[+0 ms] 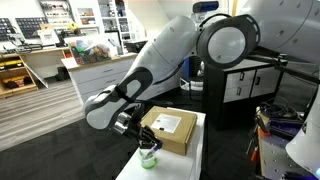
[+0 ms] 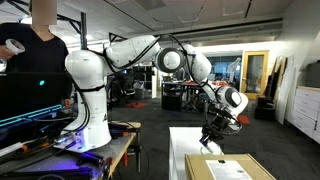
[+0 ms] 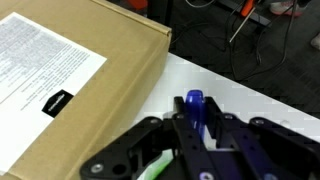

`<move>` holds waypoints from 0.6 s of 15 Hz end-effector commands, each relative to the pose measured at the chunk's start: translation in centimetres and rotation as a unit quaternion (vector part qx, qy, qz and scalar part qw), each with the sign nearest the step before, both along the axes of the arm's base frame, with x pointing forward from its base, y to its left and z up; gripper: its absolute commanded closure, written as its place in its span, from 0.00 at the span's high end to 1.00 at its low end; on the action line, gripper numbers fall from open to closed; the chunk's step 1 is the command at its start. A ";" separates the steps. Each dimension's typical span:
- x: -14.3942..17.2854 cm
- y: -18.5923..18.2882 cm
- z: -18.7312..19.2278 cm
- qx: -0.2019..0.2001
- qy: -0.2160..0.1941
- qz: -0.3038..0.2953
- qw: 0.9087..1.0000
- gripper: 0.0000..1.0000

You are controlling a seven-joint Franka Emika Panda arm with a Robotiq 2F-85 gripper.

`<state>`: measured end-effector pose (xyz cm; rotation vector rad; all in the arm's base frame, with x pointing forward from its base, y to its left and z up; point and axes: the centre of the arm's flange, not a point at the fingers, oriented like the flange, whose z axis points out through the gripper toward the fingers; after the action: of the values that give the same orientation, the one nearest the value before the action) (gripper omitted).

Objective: Take the marker from the top of the box and put it in the cup

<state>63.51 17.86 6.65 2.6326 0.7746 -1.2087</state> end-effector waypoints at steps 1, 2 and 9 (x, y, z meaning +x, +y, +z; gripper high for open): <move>1.3 0.3 0.4 -0.004 0.006 0.002 1.000 0.53; 1.4 0.3 0.5 -0.003 0.004 0.001 1.000 0.59; 1.6 0.3 2.2 0.003 -0.020 -0.001 1.000 0.99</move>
<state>64.54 17.97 7.30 2.6540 0.7696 -1.1693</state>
